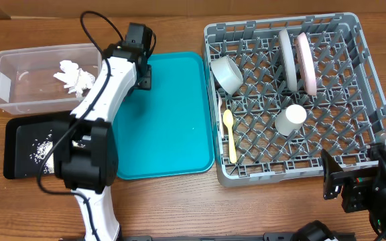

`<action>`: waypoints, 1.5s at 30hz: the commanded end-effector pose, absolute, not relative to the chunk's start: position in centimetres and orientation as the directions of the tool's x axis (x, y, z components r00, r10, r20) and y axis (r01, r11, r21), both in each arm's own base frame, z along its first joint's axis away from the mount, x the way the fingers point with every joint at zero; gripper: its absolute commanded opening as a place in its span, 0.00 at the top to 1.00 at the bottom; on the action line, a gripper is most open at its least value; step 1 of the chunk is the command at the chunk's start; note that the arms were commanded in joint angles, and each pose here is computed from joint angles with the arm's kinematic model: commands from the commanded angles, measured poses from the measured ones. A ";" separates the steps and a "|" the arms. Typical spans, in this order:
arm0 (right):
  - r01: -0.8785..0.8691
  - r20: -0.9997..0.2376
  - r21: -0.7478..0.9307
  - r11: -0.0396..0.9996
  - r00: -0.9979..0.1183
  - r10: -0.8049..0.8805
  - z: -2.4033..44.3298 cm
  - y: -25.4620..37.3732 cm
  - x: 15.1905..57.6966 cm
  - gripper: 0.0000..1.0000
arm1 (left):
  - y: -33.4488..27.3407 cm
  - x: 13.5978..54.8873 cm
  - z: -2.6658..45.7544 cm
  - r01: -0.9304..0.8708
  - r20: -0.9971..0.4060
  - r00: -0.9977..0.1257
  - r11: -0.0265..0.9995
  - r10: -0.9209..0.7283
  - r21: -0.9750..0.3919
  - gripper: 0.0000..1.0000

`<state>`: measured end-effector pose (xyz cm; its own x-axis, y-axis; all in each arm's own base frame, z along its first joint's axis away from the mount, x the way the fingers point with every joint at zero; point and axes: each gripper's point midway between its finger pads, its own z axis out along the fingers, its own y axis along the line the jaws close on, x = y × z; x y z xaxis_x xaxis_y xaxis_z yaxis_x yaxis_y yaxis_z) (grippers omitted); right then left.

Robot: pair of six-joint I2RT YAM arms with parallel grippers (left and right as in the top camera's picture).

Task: Sort waste into correct bins and load items into the dishwasher rack
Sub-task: 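Grasp the foil wrapper and tissue on the teal tray with left gripper, then drop the foil wrapper and tissue into the clear plastic bin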

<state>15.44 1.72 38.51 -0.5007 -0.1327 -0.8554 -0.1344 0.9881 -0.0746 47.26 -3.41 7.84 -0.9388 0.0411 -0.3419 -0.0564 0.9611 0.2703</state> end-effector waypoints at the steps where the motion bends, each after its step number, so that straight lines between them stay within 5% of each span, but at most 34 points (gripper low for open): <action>1: -0.119 -0.863 -0.069 0.990 -0.492 -0.119 38.7 1.4 15.3 0.00 | -2.5 47.1 5.8 -0.021 -0.291 -0.953 0.943 0.081 0.332 0.31; 7: -0.119 -0.863 -0.069 0.990 -0.492 -0.119 38.7 1.4 15.3 0.00 | -1.2 47.0 3.8 -0.030 -0.252 -0.964 0.914 0.080 0.405 0.32; 10: -0.119 -0.863 -0.069 0.990 -0.491 -0.119 38.8 1.4 15.3 0.00 | -1.0 47.1 3.6 -0.034 -0.252 -0.965 0.915 0.075 0.402 0.60; 14: -0.119 -0.863 -0.069 0.990 -0.492 -0.119 38.7 1.4 15.3 0.00 | -0.5 47.3 3.6 -0.044 -0.259 -0.964 0.915 0.067 0.400 0.56; 17: -0.119 -0.863 -0.069 0.990 -0.492 -0.119 38.7 1.4 15.3 0.00 | -0.6 47.2 3.3 -0.043 -0.250 -0.967 0.931 0.053 0.363 0.74; 19: -0.119 -0.863 -0.069 0.990 -0.492 -0.119 38.7 1.4 15.3 0.00 | -0.9 47.0 3.1 -0.035 -0.239 -0.970 0.942 0.049 0.335 0.96; 33: -0.119 -0.863 -0.069 0.990 -0.492 -0.119 38.7 1.4 15.3 0.00 | -7.2 46.2 10.3 0.064 -0.176 -0.982 0.996 0.074 0.065 0.96; 45: -0.119 -0.863 -0.069 0.990 -0.492 -0.119 38.7 1.4 15.3 0.00 | -3.3 46.2 20.6 -0.027 -0.274 -0.962 0.993 0.006 0.116 0.96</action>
